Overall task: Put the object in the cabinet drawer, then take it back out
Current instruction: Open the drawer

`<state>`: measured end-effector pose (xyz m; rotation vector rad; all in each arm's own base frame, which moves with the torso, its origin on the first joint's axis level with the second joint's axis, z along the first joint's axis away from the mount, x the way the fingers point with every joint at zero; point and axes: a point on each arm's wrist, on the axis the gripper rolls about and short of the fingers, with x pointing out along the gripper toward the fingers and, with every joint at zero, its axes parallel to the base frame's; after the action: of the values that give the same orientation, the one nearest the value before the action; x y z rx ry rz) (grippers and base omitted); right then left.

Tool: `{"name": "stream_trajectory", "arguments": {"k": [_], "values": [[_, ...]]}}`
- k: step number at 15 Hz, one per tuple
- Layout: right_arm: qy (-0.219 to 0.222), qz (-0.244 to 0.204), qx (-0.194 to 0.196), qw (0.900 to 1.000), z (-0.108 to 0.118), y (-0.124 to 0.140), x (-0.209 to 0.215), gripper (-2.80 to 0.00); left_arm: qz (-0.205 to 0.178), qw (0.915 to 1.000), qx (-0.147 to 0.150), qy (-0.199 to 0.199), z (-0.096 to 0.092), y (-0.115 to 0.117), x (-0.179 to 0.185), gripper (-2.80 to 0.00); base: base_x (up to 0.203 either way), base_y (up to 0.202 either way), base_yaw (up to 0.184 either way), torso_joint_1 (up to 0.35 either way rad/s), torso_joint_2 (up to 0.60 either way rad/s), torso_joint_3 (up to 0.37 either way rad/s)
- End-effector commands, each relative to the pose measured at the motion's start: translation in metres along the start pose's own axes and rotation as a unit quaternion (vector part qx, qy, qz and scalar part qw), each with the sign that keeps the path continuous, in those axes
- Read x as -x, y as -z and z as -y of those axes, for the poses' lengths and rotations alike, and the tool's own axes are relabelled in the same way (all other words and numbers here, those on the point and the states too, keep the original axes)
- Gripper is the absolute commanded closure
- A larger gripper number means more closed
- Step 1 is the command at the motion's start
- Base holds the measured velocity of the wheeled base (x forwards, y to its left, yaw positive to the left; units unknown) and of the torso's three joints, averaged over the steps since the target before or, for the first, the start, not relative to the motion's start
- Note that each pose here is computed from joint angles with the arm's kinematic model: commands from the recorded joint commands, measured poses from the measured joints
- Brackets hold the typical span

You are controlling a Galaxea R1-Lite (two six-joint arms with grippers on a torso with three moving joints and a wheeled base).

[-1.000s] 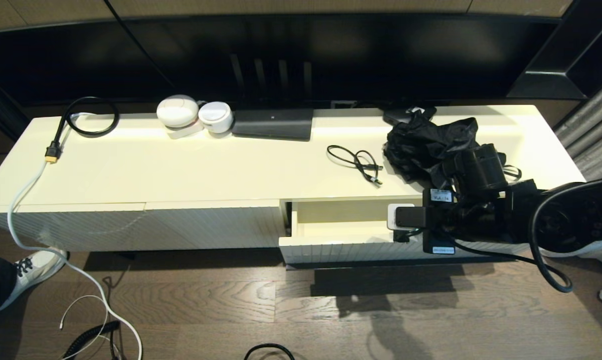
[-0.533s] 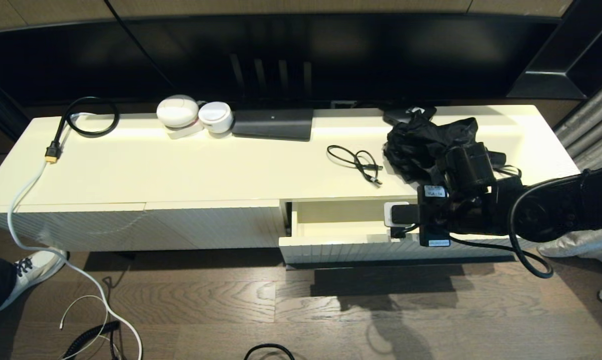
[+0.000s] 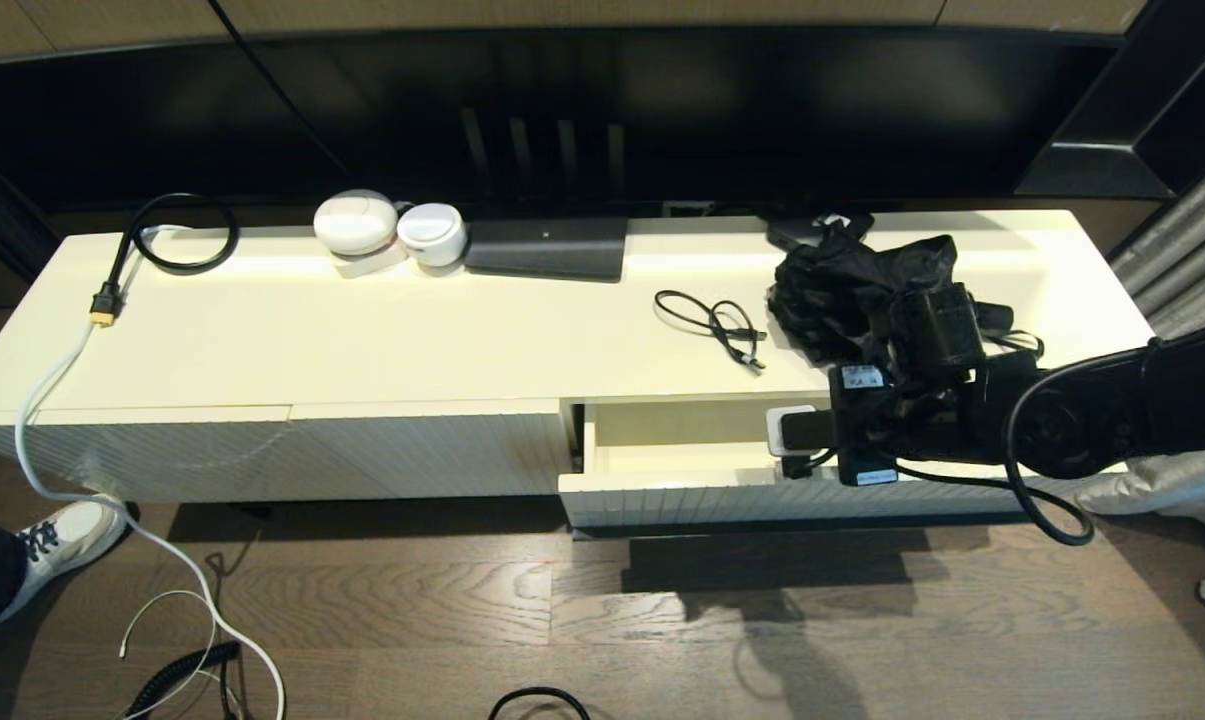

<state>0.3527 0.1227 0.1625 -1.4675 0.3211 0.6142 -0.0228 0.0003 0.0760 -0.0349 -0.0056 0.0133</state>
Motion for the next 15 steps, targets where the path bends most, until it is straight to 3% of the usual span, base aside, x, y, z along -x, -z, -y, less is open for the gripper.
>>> {"name": "stream_trajectory", "arguments": {"k": [1, 9, 15], "values": [[0.000, -0.002, 0.006, 1.000, -0.001, 0.002, -0.010, 0.00, 0.000, 1.0000, 0.000, -0.001, 0.000, 0.000, 0.000, 0.00, 0.000, 0.000, 0.000, 0.000, 0.00, 0.000], [-0.011, -0.004, 0.007, 1.000, -0.009, 0.002, -0.034, 0.00, 0.000, 1.0000, 0.000, 0.000, 0.000, 0.000, 0.000, 0.00, 0.000, 0.000, 0.000, 0.000, 0.00, 0.000], [-0.033, -0.005, 0.010, 0.999, -0.008, 0.000, -0.020, 0.00, 0.000, 1.0000, 0.000, -0.001, 0.000, 0.000, 0.000, 0.00, 0.000, 0.000, 0.000, 0.000, 0.00, 0.000]]}}
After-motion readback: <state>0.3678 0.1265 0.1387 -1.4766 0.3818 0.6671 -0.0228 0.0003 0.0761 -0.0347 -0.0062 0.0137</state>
